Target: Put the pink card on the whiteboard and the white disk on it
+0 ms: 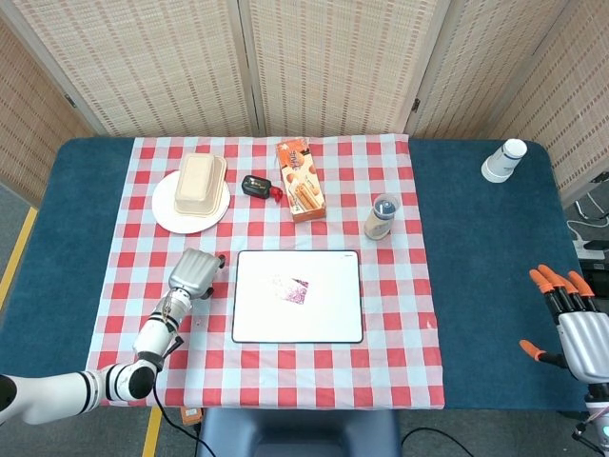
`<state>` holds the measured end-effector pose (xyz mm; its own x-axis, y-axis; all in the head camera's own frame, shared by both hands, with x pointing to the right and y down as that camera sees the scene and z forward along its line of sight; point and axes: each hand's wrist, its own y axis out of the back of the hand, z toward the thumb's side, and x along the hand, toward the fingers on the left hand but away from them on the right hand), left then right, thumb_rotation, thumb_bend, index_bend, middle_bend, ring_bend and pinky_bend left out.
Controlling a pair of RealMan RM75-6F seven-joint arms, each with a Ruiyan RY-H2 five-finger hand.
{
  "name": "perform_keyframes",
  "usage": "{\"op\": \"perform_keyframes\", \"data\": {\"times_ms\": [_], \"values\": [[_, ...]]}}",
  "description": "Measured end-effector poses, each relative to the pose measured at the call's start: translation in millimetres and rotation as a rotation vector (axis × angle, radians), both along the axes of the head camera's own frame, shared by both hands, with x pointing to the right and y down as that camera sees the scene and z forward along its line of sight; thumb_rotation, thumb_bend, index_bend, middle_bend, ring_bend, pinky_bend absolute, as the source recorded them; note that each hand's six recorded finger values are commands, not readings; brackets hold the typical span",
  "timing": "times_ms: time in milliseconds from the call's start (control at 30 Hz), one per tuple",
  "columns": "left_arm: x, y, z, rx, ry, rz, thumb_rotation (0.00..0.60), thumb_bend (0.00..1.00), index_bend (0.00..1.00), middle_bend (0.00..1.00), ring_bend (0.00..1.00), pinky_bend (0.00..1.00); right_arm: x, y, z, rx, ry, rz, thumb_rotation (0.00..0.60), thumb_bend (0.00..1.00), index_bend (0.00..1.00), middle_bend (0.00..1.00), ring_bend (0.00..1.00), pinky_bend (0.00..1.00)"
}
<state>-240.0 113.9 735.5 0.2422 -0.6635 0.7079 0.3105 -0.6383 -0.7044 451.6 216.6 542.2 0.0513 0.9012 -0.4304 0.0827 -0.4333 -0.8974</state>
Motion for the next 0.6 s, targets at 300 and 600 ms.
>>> {"op": "perform_keyframes", "data": {"times_ms": [300,600], "values": [[-12,0,10,0.027,-0.064,0.029,0.6,0.26,0.39,1.0,1.0,1.0,0,0,1,-0.002,0.003,0.001,0.6,0.05,0.07,0.03,0.0,0.05],[-19,0,17,0.013,-0.066,0.013,0.6,0.26,0.39,1.0,1.0,1.0,-1,0,4,-0.012,0.009,0.0,0.6,0.05,0.07,0.03,0.0,0.05]]}}
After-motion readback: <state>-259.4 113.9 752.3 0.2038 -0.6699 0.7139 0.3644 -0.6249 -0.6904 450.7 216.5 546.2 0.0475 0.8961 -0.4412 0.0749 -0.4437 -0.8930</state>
